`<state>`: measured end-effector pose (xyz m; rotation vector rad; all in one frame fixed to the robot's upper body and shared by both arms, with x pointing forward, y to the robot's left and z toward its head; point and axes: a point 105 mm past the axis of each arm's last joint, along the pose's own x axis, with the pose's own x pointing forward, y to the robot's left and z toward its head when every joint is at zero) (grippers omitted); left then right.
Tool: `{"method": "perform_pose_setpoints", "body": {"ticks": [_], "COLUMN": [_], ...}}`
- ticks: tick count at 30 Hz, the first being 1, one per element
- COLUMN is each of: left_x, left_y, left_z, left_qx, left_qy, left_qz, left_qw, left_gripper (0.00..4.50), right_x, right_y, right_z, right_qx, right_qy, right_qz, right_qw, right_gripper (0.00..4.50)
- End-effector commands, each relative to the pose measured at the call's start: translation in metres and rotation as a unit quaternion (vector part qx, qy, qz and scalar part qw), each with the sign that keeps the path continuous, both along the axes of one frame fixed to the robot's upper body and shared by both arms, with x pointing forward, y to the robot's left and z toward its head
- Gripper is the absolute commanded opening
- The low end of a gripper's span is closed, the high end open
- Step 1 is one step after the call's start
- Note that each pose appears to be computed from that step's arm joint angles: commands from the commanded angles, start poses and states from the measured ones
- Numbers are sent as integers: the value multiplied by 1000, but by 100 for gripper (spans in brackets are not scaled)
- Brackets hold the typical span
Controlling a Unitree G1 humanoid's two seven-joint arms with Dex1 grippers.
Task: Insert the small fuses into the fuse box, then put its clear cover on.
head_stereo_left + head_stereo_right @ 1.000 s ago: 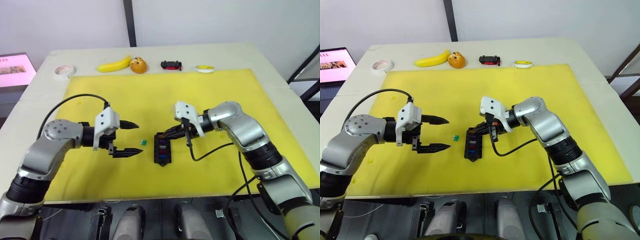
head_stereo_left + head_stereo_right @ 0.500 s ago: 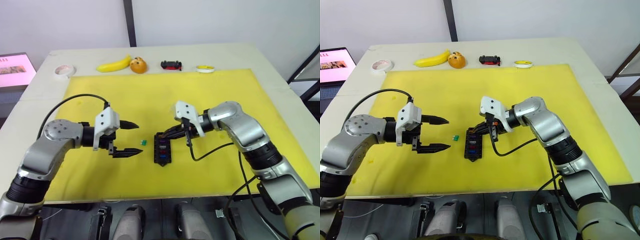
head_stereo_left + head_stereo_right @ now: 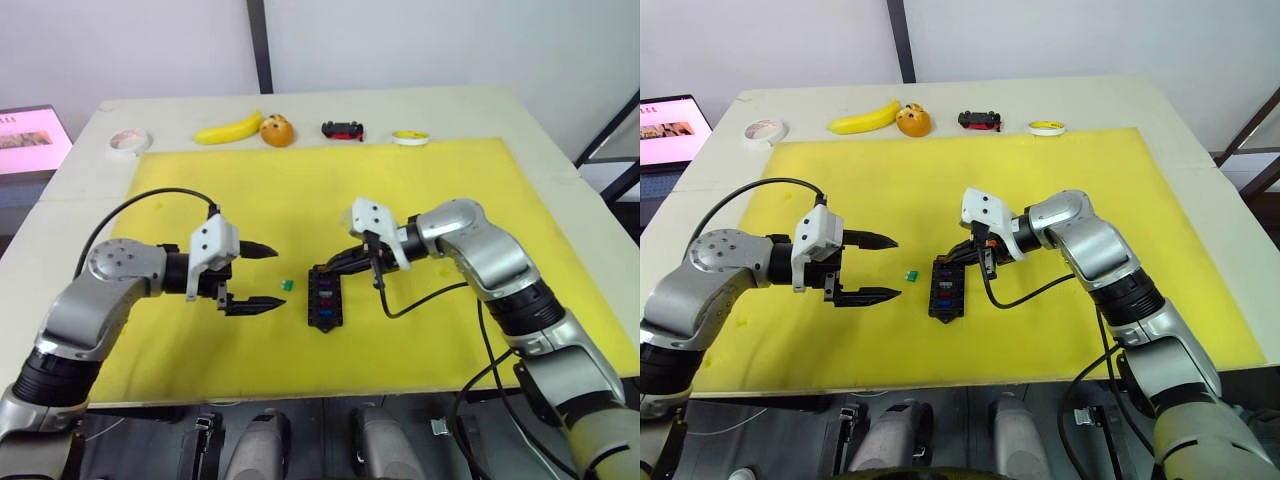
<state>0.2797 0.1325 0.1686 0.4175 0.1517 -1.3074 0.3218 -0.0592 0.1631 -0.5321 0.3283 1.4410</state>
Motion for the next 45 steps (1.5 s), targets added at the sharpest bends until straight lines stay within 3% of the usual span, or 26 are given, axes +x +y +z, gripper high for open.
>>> {"method": "perform_pose_setpoints", "body": {"ticks": [1, 29, 45], "left_x": [-1, 0, 1], "left_y": [-1, -3, -3], "left_z": [7, 8, 8], "left_qx": [-1, -2, -4], "left_qy": [-18, -18, -19], "left_qz": [-7, -6, -4], "left_qw": [1000, 1000, 1000], "left_gripper": [450, 450, 450], "right_x": [0, 1, 2], "right_y": [-1, -4, -9], "right_z": [12, 3, -19], "right_qx": [10, 4, -28], "right_qy": [-20, -17, -7], "right_qz": [7, 1, -5], "right_qw": [1000, 1000, 1000], "right_gripper": [1, 1, 1]}}
